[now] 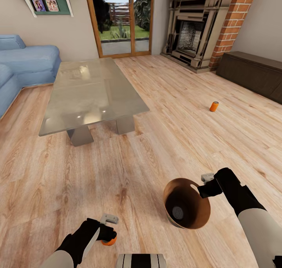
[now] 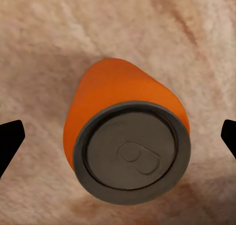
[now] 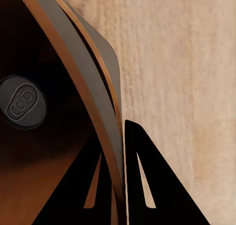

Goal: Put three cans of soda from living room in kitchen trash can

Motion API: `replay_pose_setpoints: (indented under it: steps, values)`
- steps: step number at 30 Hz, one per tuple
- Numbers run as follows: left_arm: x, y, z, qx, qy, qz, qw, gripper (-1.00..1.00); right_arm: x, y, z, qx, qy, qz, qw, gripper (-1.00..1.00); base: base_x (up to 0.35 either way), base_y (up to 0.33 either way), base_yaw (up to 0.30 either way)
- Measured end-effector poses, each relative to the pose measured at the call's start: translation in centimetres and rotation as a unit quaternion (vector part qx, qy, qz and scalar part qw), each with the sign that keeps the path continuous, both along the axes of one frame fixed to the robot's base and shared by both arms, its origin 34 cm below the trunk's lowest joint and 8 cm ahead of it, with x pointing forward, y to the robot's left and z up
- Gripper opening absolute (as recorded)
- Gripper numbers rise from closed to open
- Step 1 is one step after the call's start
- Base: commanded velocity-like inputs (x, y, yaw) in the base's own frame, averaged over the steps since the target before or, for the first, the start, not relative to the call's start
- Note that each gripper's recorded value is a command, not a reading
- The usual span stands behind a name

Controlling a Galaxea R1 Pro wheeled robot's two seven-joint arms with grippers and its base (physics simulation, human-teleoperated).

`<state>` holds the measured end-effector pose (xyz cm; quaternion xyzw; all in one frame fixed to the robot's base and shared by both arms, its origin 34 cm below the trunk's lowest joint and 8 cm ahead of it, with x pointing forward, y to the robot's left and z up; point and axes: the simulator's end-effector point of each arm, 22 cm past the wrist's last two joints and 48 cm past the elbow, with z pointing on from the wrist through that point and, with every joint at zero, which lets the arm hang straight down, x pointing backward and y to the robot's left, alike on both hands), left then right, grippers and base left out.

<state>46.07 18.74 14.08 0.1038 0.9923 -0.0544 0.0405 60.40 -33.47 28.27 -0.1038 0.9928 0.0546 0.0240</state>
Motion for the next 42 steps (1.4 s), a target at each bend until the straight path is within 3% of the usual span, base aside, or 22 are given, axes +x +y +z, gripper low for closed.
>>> replay_pose_setpoints:
  steps: [42]
  values:
    - [-0.9,0.0,-1.1,-0.001,0.014,0.003,0.9999,1.0,-0.7,-0.1,-1.6,0.0,0.014,-0.001,0.9999,-1.0,0.0,0.0,0.0]
